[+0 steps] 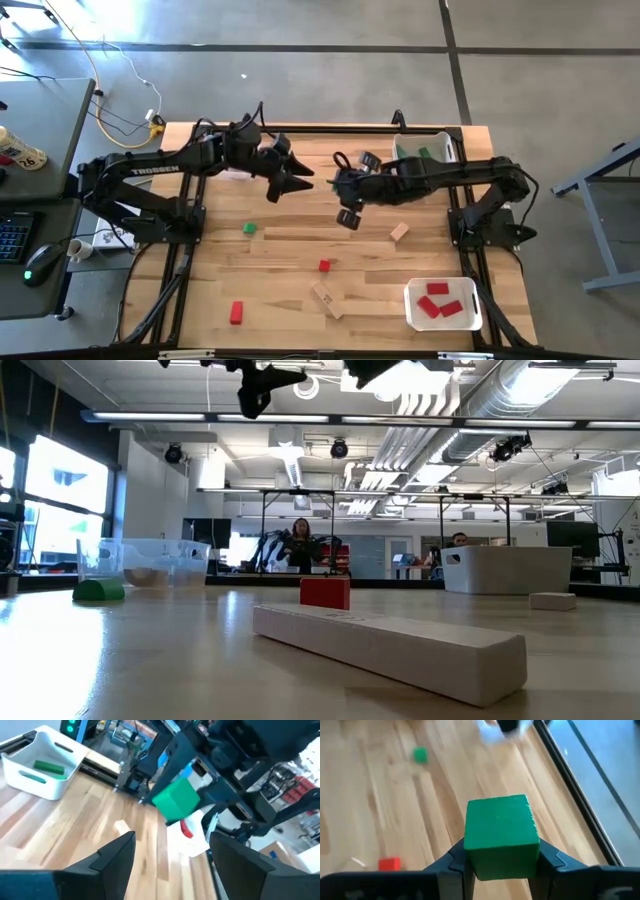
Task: Sort & place blocks by color
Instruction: Put the green block into the gray bin
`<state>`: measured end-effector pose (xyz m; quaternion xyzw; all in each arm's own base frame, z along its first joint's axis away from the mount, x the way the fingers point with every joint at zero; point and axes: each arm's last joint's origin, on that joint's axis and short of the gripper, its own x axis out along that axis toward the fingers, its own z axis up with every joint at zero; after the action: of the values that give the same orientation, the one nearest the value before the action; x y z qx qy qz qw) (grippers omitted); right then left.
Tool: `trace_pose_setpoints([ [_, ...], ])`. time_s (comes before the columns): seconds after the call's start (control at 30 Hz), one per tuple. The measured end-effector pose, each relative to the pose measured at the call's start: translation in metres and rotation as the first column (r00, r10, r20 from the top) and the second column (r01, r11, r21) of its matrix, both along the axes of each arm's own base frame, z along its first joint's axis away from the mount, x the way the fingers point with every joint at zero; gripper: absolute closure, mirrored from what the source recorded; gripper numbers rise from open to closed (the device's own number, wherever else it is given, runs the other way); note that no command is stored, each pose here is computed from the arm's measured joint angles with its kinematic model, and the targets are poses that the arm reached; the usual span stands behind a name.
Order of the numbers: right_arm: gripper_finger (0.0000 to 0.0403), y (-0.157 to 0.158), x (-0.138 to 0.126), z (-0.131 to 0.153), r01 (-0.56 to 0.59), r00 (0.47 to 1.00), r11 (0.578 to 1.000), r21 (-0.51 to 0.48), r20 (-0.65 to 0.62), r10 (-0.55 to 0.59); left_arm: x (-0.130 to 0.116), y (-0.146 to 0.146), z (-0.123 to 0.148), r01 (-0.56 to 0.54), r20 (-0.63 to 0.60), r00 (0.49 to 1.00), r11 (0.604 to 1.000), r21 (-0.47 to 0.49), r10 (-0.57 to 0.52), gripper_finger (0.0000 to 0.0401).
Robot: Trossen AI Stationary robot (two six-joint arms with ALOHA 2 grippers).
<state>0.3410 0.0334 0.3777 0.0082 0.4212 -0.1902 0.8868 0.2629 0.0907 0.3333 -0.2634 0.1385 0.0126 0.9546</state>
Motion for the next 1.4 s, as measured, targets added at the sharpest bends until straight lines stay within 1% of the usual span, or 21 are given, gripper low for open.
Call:
trace_pose_setpoints([
  [0.13, 0.0295, -0.003, -0.008, -0.005, 0.085, 0.994, 0.996, 0.012, -0.065, -0.084, -0.001, 0.002, -0.002, -0.013, -0.022, 1.0, 0.999, 0.037, 0.014, 0.0158],
  [0.27, 0.0295, -0.006, -0.016, -0.008, 0.2, 0.974, 0.98, -0.001, -0.105, -0.199, -0.004, 0.004, -0.009, -0.081, -0.101, 0.991, 0.991, 0.111, 0.092, 0.0158],
  [0.37, 0.0295, -0.009, -0.023, -0.01, 0.294, 0.946, 0.956, -0.019, -0.134, -0.294, -0.007, 0.006, -0.016, -0.149, -0.187, 0.966, 0.976, 0.157, 0.177, 0.0158],
  [0.5, 0.0295, -0.012, -0.032, -0.012, 0.39, 0.902, 0.919, -0.06, -0.172, -0.395, -0.012, 0.007, -0.023, -0.195, -0.275, 0.927, 0.953, 0.23, 0.256, 0.0158],
  [0.67, 0.0295, -0.022, -0.041, -0.015, 0.493, 0.84, 0.864, -0.097, -0.204, -0.502, -0.014, 0.008, -0.026, -0.227, -0.307, 0.9, 0.935, 0.274, 0.308, 0.0158],
  [0.77, 0.0295, -0.031, -0.043, -0.028, 0.519, 0.814, 0.844, -0.132, -0.226, -0.536, -0.014, 0.008, -0.026, -0.229, -0.306, 0.9, 0.933, 0.276, 0.311, 0.0158],
  [1.0, 0.0295, -0.058, -0.054, -0.075, 0.575, 0.696, 0.794, -0.198, -0.391, -0.602, -0.014, 0.009, -0.026, -0.234, -0.307, 0.897, 0.931, 0.28, 0.318, 0.0158],
  [1.1, 0.0295, -0.077, -0.06, -0.092, 0.599, 0.639, 0.774, -0.207, -0.46, -0.617, -0.014, 0.01, -0.026, -0.266, -0.308, 0.882, 0.915, 0.303, 0.358, 0.0158],
  [1.23, 0.0295, -0.103, -0.069, -0.11, 0.621, 0.576, 0.751, -0.224, -0.519, -0.631, -0.016, 0.013, -0.026, -0.312, -0.307, 0.853, 0.884, 0.348, 0.422, 0.0158],
  [1.3, 0.0295, -0.115, -0.072, -0.117, 0.625, 0.566, 0.751, -0.212, -0.54, -0.623, -0.017, 0.015, -0.026, -0.321, -0.308, 0.842, 0.87, 0.374, 0.443, 0.0158],
  [1.4, 0.0295, -0.133, -0.074, -0.125, 0.616, 0.578, 0.767, -0.18, -0.558, -0.595, -0.019, 0.02, -0.026, -0.353, -0.307, 0.819, 0.847, 0.398, 0.485, 0.0158],
])
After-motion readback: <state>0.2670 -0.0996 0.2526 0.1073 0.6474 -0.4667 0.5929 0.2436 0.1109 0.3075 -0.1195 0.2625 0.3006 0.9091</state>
